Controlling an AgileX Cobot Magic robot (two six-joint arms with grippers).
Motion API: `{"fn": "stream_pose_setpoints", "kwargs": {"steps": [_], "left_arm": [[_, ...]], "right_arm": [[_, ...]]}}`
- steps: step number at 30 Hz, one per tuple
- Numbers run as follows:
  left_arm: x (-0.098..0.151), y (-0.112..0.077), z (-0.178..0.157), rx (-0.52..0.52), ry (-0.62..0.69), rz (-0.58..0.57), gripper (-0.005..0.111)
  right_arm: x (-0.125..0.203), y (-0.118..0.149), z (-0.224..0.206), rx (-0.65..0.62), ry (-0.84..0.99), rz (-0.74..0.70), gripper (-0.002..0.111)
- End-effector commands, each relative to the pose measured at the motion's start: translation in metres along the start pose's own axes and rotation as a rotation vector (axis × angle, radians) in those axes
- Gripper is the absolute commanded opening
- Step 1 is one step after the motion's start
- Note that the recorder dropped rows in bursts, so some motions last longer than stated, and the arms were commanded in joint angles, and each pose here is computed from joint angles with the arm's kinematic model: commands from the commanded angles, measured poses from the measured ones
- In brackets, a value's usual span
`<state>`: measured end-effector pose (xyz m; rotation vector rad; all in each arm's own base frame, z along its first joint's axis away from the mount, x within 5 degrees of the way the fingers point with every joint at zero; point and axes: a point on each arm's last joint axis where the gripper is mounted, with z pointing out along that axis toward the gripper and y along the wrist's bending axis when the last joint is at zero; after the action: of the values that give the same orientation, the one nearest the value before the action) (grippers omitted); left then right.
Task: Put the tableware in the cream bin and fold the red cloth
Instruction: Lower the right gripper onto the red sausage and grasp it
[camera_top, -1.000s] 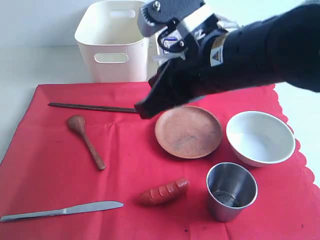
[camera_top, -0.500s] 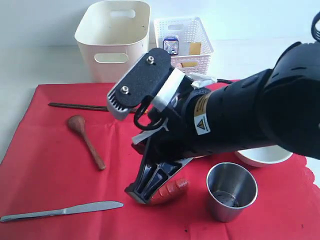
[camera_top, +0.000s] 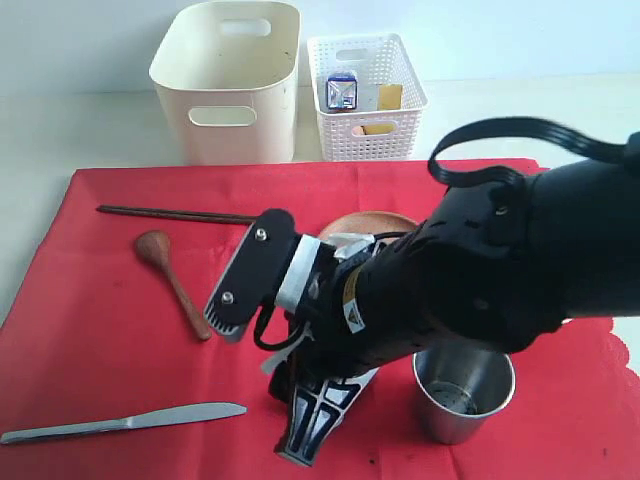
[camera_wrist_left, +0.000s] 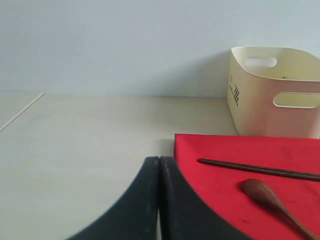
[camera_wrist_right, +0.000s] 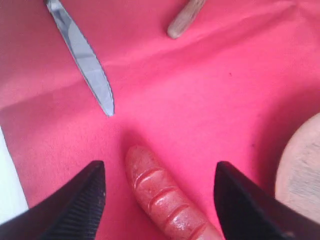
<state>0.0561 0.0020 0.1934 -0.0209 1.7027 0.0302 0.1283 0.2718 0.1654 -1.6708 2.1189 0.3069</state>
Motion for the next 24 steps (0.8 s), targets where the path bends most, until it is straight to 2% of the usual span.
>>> {"fn": "stream_pose_setpoints", "kwargs": {"steps": [1,15,18,24], "left_arm": [[-0.001,0.0,0.0,-0.002,-0.008,0.002,0.0],[-0.001,0.0,0.0,-0.002,-0.008,0.002,0.0],[-0.001,0.0,0.0,-0.002,-0.008,0.002,0.0],[-0.001,0.0,0.0,-0.002,-0.008,0.002,0.0]], "right_arm": [[0.007,0.002,0.012,-0.012,0.056,-0.047,0.061],[0.022,0.001,0.05,-0.01,0.16,-0.169,0.06],[0.022,0.001,0.051,-0.005,0.162,-0.191,0.05],[0.021,0.001,0.051,-0.003,0.157,-0.195,0.015]]}}
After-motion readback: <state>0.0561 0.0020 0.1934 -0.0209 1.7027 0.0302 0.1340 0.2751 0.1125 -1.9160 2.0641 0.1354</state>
